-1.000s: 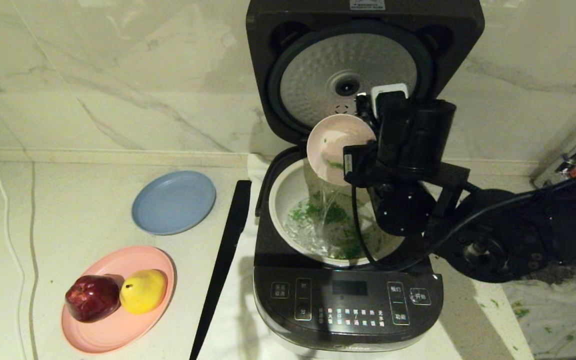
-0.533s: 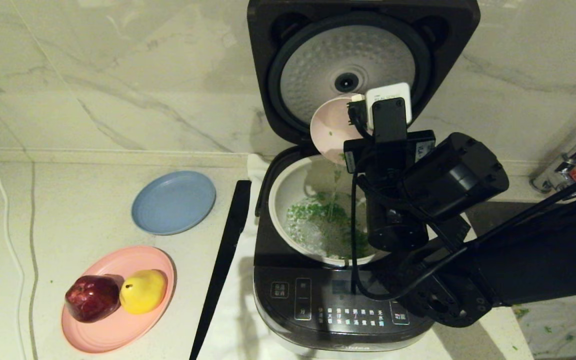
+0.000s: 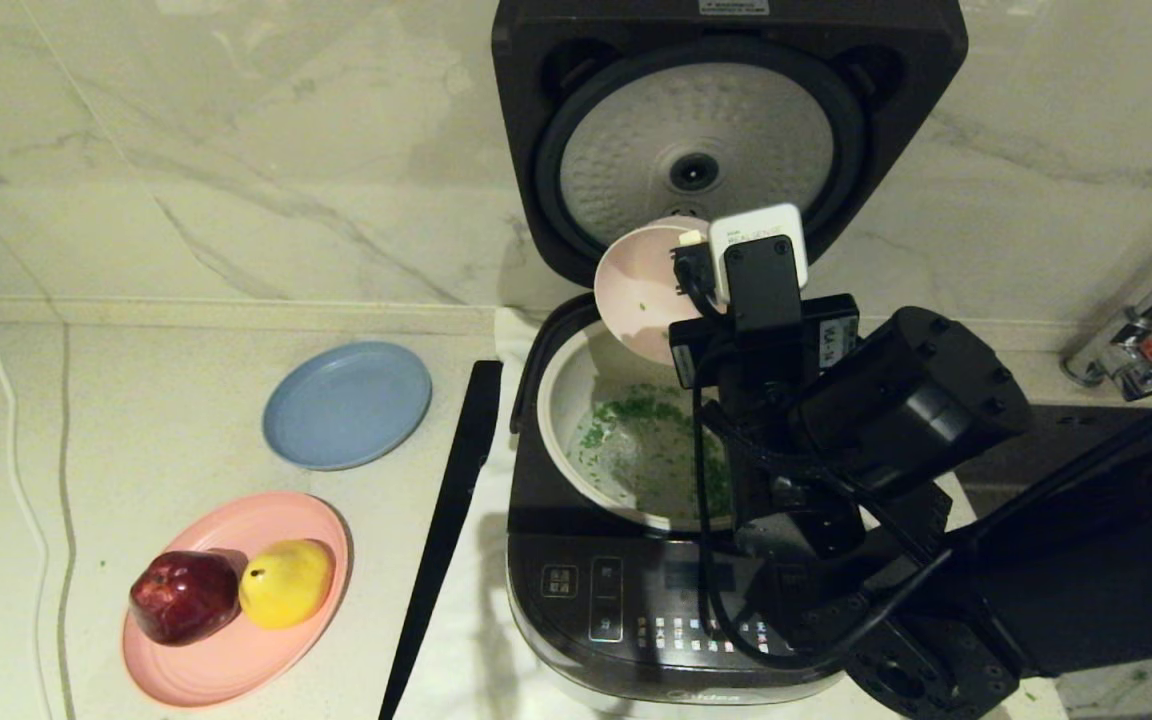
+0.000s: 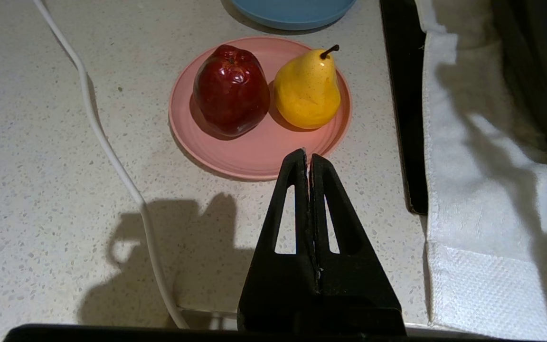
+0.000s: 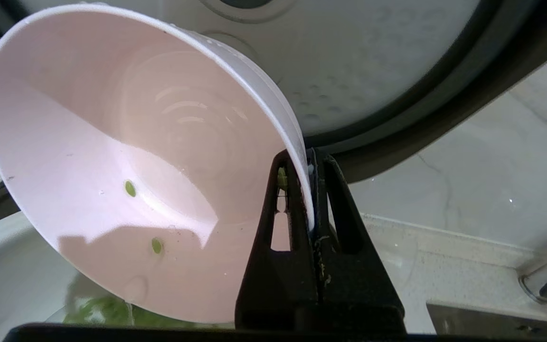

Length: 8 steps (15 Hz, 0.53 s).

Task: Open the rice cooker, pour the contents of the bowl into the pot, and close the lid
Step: Pour the water from the bowl into the rice cooker

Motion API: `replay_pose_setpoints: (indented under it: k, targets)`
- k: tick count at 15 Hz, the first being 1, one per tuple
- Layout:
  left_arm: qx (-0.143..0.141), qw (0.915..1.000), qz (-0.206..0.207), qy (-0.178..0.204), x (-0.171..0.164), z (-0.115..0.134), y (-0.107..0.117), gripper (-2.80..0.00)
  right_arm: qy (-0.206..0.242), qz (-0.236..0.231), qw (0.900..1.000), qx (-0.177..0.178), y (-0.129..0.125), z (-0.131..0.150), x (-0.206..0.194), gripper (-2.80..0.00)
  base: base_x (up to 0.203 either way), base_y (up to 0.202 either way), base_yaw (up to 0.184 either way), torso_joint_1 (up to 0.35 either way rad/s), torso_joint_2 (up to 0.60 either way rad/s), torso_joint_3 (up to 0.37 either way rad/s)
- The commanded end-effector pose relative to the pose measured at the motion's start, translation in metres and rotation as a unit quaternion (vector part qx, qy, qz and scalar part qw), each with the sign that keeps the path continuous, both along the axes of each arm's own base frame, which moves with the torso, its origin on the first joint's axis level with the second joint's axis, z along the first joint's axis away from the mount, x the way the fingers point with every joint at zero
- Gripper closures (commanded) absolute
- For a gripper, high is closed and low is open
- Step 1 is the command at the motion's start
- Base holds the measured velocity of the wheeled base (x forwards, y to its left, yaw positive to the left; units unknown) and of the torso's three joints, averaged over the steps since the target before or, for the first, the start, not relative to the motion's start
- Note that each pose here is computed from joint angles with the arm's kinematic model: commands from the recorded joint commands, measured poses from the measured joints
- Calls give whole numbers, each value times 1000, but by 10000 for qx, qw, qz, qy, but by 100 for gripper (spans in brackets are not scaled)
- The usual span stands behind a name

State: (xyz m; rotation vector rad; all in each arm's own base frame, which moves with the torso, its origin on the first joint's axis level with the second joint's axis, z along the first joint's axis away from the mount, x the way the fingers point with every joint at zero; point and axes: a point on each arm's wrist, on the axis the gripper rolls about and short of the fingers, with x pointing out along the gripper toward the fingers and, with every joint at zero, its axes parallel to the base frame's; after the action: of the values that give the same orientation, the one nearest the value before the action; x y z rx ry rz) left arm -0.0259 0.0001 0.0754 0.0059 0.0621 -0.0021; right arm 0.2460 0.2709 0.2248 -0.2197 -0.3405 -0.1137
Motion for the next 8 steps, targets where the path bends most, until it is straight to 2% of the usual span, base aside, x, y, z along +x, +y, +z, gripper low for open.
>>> replay_pose_setpoints:
  k: [1, 5, 7, 8]
  targets:
    - [2, 10000, 2, -4, 0, 0, 0, 0, 42, 37, 10000, -19, -1, 0, -10, 0, 0, 0, 0, 0, 0, 0]
    - [2, 10000, 2, -4, 0, 0, 0, 0, 124, -32, 9999, -33, -5, -1, -14, 0, 0, 0, 0, 0, 0, 0]
    - [2, 10000, 2, -4, 0, 0, 0, 0, 303, -57, 9993, -219, -7, -14, -16, 0, 0, 0, 0, 0, 0, 0]
    - [2, 10000, 2, -4, 0, 0, 0, 0, 275, -68, 9995, -170, -8, -11, -17, 0, 0, 0, 0, 0, 0, 0]
